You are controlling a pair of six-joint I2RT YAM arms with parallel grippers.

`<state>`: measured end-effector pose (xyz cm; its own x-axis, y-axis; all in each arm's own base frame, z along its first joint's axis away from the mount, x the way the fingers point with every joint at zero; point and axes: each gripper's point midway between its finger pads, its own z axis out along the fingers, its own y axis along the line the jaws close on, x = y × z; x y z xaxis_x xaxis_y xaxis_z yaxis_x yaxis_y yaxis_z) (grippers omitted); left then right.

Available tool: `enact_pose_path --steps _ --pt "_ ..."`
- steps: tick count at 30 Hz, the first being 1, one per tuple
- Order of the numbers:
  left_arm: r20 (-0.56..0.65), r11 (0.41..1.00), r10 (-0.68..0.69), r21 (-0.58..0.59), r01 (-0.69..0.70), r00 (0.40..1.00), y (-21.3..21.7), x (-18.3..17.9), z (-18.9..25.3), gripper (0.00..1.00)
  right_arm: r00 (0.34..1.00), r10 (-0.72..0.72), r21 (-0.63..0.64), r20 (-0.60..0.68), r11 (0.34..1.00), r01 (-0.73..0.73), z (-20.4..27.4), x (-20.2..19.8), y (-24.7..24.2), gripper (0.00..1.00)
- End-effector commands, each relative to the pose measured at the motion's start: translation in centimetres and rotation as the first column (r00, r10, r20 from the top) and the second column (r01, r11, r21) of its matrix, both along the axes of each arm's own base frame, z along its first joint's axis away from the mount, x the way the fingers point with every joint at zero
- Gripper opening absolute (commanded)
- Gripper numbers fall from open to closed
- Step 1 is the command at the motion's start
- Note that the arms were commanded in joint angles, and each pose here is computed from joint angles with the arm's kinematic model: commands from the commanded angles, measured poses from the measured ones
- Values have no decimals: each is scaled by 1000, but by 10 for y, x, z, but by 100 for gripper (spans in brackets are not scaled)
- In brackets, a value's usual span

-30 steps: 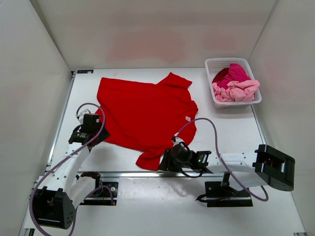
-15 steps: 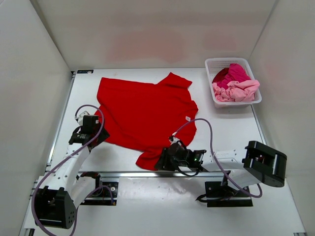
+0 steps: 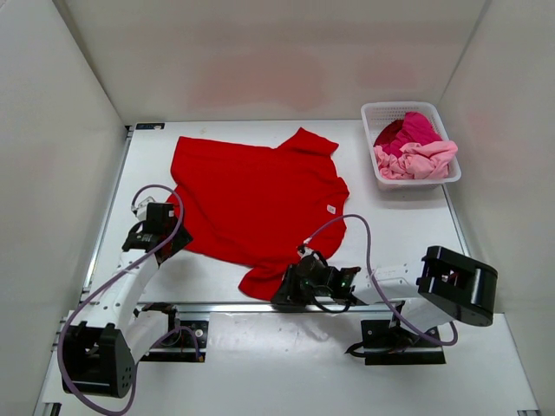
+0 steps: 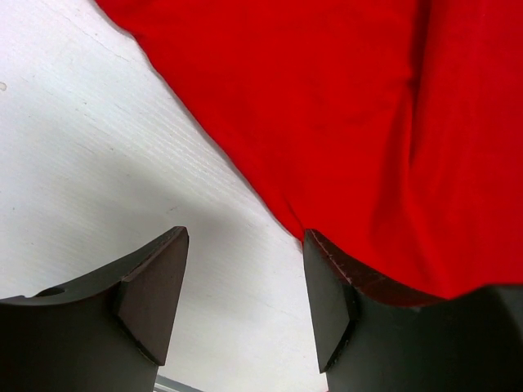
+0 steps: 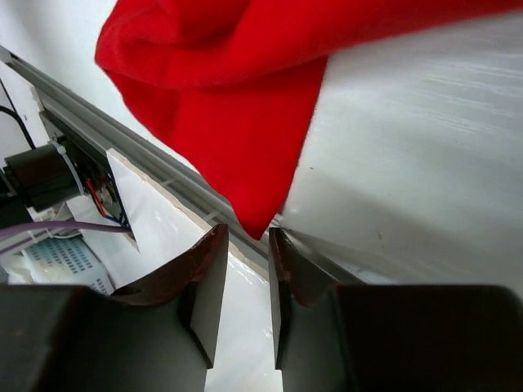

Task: Fold and stack the t-shirts
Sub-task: Pick up the flattened T-shirt from the center of the board.

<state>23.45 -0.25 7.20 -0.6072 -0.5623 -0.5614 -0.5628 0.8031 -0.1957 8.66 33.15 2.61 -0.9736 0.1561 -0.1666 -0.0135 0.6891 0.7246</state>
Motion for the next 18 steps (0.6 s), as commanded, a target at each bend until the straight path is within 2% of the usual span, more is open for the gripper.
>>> enact_pose_path --steps 1,4,8,12,18 --pt "21 1000 26 -5 -26 999 3 3 2 69 1000 -24 6 -4 1000 24 0 8 4 21" --pt "30 999 39 -10 -39 999 5 5 2 69 1000 -30 33 -11 999 30 5 12 8 11" --pt "29 999 44 -7 -43 999 6 5 0 74 1000 -24 47 5 999 24 10 15 7 0" --pt "45 998 67 0 -67 997 12 10 4 78 998 -51 40 45 998 49 17 24 -6 0" --pt "69 990 137 -26 -135 988 20 17 4 76 994 -66 30 90 998 64 27 21 -40 1"
